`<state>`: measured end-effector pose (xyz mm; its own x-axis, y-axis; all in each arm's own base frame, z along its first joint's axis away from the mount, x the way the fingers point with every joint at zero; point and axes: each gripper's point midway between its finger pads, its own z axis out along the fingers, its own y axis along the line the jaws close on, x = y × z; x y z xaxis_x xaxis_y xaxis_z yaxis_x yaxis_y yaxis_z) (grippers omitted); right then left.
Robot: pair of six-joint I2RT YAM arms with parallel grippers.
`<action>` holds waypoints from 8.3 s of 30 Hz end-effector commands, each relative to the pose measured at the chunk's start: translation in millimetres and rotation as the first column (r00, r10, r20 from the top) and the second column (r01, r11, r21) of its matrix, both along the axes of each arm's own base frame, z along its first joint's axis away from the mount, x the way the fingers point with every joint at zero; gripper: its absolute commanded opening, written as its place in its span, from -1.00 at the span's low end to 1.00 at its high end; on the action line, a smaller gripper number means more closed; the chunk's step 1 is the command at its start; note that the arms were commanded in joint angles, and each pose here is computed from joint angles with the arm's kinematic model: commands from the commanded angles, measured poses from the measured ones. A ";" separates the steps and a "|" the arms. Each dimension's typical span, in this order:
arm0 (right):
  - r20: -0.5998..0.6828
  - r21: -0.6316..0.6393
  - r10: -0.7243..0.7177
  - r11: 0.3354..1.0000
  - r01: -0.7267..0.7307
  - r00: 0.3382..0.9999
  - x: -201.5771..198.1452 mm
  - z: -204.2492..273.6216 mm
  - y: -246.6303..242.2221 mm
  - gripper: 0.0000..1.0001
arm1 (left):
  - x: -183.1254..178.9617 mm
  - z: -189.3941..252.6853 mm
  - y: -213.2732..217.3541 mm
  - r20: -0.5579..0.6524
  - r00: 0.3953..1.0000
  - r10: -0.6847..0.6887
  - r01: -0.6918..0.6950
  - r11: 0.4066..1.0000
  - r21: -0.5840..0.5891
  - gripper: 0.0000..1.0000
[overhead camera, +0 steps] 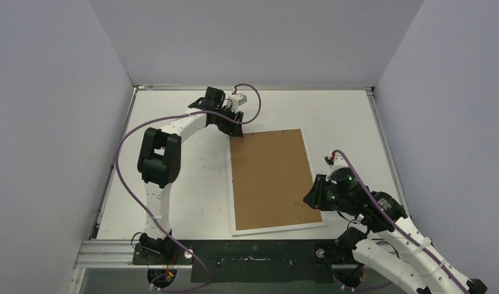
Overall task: Take the photo out of the frame
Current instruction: Adjust the photo frame at the center of the board.
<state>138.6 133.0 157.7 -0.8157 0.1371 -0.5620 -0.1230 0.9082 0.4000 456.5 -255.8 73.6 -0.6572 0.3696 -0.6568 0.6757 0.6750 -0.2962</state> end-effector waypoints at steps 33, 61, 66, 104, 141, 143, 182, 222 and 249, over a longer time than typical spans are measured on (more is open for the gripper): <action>-0.216 -0.155 0.076 0.982 -0.111 0.973 -51.6 -62.0 -31.6 -1.00 | 22.1 -35.0 -38.3 0.129 0.955 -0.267 0.258 0.962 0.087 0.13; -0.075 -0.185 -0.224 0.961 0.208 0.972 -18.8 -57.3 -54.3 -1.00 | -25.0 -72.7 20.5 -0.105 0.988 -0.109 0.128 0.973 0.193 -0.03; -0.033 -0.152 -0.282 0.950 0.274 0.959 -7.8 -54.0 -54.2 -1.00 | -36.5 -73.8 24.0 -0.189 0.982 -0.017 0.050 0.984 0.170 -0.13; 0.158 -0.220 -0.322 0.910 0.351 0.933 66.0 -28.4 -44.4 -1.00 | -220.7 -76.6 72.6 -0.426 0.803 0.416 -0.364 0.909 0.201 -0.28; 0.209 -0.291 -0.350 0.869 0.400 0.913 69.4 -8.3 -74.8 -1.00 | -287.8 -75.8 78.0 -0.402 0.775 0.488 -0.462 0.871 0.168 -0.32; 0.233 -0.293 -0.357 0.861 0.415 0.905 69.4 2.5 -80.1 -1.00 | -289.6 -76.4 79.3 -0.397 0.775 0.492 -0.468 0.868 0.163 -0.32; 0.269 -0.303 -0.475 0.784 0.542 0.838 67.3 1.4 -75.4 -1.00 | -301.6 -61.9 110.2 -0.349 0.633 0.691 -0.739 0.674 -0.007 -0.28; -0.036 -0.120 -0.372 0.923 0.365 0.928 143.8 -57.3 -22.9 -1.00 | -294.3 -54.0 100.9 -0.361 0.648 0.671 -0.726 0.687 -0.027 -0.15; 0.183 0.338 -0.207 0.931 0.136 0.961 155.0 36.2 29.3 -1.00 | -311.0 -49.0 111.1 -0.357 0.652 0.668 -0.724 0.689 -0.035 -0.21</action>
<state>292.6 84.8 174.9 -0.5810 0.4220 -0.6960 0.1922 0.9020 0.3865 148.4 -150.8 26.6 -0.8393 -0.3805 -0.3884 -0.1025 0.8123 -0.5742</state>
